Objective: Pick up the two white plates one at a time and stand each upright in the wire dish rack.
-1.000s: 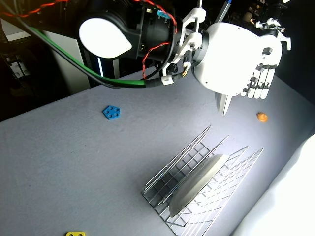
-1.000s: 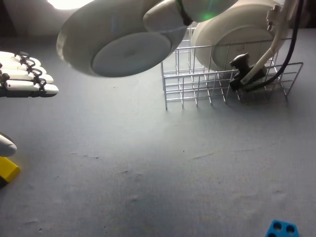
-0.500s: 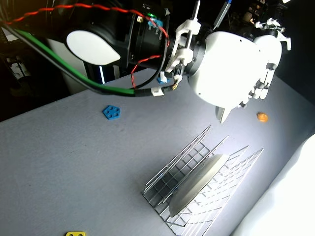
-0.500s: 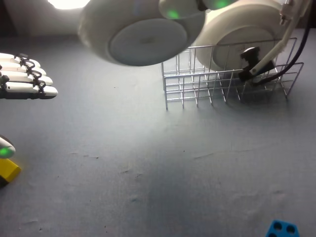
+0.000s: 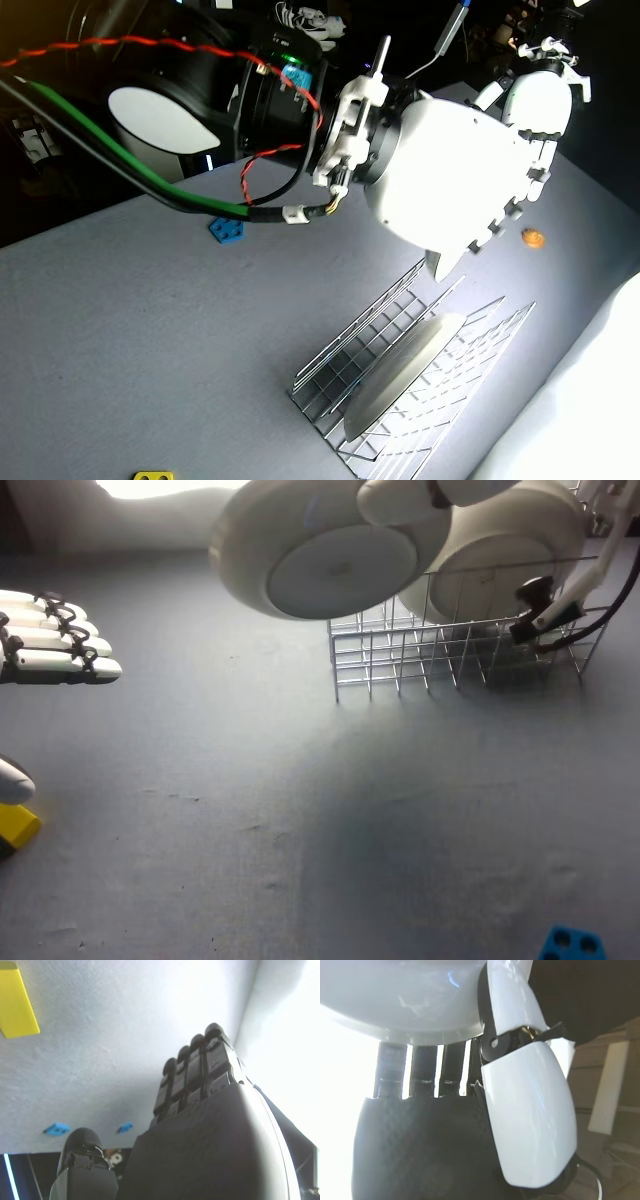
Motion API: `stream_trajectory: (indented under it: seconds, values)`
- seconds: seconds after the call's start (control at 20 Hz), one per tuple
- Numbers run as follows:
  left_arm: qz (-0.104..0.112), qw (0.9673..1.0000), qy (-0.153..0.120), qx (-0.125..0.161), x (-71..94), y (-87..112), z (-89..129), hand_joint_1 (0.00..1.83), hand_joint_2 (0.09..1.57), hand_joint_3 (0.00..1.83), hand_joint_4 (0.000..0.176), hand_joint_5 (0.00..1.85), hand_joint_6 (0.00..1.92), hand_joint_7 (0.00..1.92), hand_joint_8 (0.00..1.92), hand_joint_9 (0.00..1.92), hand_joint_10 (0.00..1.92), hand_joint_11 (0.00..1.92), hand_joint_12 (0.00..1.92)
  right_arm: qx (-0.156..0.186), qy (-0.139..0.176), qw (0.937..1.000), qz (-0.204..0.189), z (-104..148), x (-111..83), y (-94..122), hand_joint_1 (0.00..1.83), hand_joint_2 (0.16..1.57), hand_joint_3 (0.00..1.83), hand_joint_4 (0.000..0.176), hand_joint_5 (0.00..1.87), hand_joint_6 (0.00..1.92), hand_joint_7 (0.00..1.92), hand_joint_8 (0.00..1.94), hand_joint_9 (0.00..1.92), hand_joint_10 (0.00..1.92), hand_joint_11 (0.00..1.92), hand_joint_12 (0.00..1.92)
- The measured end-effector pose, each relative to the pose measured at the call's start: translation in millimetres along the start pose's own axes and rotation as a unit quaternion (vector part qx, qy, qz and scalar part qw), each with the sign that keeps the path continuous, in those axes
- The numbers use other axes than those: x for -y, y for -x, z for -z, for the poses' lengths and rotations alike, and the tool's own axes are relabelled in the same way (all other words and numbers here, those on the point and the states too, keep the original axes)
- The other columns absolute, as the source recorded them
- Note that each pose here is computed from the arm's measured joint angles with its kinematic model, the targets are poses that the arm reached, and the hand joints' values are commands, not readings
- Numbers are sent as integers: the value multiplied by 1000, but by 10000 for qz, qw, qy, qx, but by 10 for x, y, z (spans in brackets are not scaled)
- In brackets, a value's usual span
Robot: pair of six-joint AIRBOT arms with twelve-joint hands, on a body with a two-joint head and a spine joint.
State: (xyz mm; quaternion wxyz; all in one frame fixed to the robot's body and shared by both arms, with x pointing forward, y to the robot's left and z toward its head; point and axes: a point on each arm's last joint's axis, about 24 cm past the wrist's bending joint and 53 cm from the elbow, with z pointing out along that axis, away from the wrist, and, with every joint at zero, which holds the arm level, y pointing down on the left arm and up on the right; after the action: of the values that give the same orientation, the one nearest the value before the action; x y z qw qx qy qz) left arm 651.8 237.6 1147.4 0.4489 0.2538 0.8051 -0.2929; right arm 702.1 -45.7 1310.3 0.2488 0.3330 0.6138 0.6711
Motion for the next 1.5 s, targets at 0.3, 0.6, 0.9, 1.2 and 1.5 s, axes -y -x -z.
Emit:
stream_trajectory:
  seconds: [0.3,0.6,0.9,1.2,1.5]
  values:
    - [-17,9999,-68,-96,68,-71,-34,0,1055,3,0,0,0,0,0,0,0,0,0,22,-269,9996,-10,8,121,46,1372,1124,1,0,881,1103,960,997,917,1184,775,1242]
    - [-18,10000,4,-87,10,-62,-27,0,1048,0,0,0,0,0,0,0,0,0,0,199,-400,9990,38,13,165,248,1369,1129,0,0,893,1106,943,1008,905,1198,759,1262]
    - [-18,10000,-3,-91,21,-66,-34,0,1045,0,0,0,0,0,0,0,0,0,0,327,-546,9980,56,19,237,396,1367,1135,0,0,880,1124,923,1049,892,1215,754,1259]
    - [-20,9999,-40,-100,44,-73,-45,0,1047,0,0,0,0,0,0,0,0,0,0,381,-618,9972,185,11,297,462,1369,1130,0,0,889,1107,945,1018,893,1209,745,1279]
    - [-20,9999,-40,-100,44,-73,-45,0,1043,0,0,0,0,0,0,0,0,0,0,393,-703,9965,243,-3,399,478,1368,1133,1,0,877,1121,933,1037,897,1206,752,1276]
